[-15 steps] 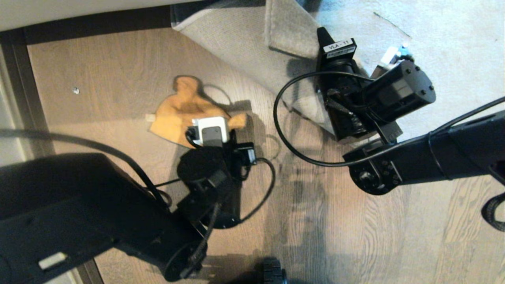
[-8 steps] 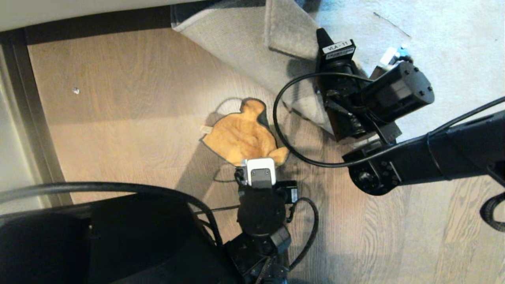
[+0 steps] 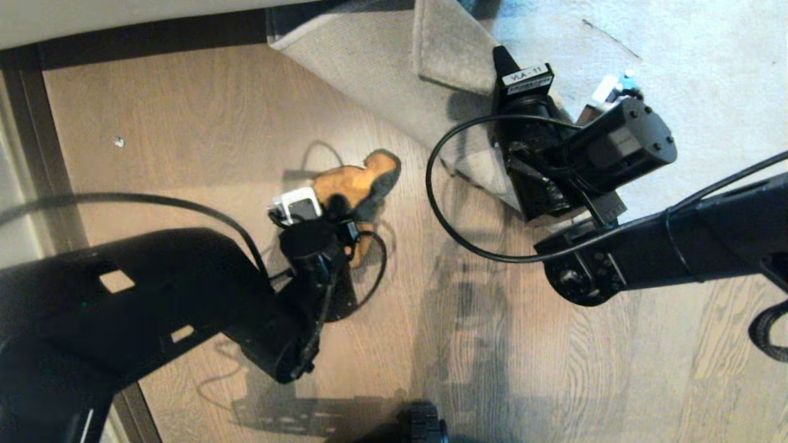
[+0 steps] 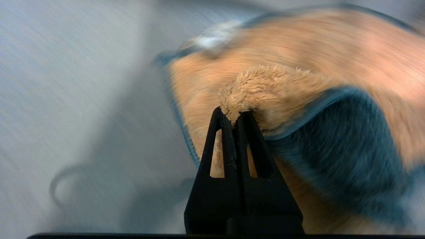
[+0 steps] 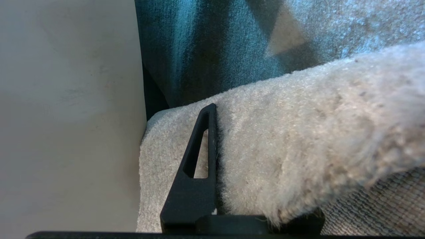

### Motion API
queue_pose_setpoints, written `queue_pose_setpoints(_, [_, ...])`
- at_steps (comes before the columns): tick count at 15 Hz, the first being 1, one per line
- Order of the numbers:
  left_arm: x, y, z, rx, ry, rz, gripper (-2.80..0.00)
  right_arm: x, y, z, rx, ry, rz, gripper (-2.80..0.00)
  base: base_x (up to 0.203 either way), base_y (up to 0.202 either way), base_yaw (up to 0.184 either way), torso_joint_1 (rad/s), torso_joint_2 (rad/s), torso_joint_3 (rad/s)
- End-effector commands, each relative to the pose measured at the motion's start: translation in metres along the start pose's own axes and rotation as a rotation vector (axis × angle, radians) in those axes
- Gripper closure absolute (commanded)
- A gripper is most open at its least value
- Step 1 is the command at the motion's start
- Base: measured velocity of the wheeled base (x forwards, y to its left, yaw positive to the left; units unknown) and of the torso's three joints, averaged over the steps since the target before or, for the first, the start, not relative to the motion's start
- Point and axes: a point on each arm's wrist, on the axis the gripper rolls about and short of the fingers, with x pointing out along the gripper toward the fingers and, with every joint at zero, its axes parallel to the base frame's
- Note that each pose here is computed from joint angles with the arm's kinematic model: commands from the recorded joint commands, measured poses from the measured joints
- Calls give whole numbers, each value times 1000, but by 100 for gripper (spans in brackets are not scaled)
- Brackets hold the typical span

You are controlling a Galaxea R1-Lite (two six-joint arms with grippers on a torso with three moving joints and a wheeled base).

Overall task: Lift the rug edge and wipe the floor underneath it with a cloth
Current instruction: Wipe the floor under the carpet with a rag

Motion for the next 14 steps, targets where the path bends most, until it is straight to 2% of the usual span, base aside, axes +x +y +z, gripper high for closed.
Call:
queue_pose_setpoints(1, [34,30,23,-51,-94,87,0,0,4,2,20,-26,35,0,0,0,0,0,0,0])
queue_pose_setpoints(4, [70,80,66,-53,-203,155,0,-1,3,2,17,-23,30,0,0,0,0,0,0,0])
queue_pose_setpoints(6, [71,95,97,-59,-266,158,0,-2,3,2,18,-20,28,0,0,0,0,0,0,0])
queue_pose_setpoints(8, [57,98,109,-45,-264,146,0,-2,4,2,21,-20,30,0,0,0,0,0,0,0])
queue_pose_setpoints(10, [32,91,102,-19,-201,97,0,-2,4,2,18,-21,30,0,0,0,0,0,0,0])
queue_pose_setpoints(14, [-44,40,79,-22,-54,-54,0,-2,4,3,21,-23,32,0,0,0,0,0,0,0])
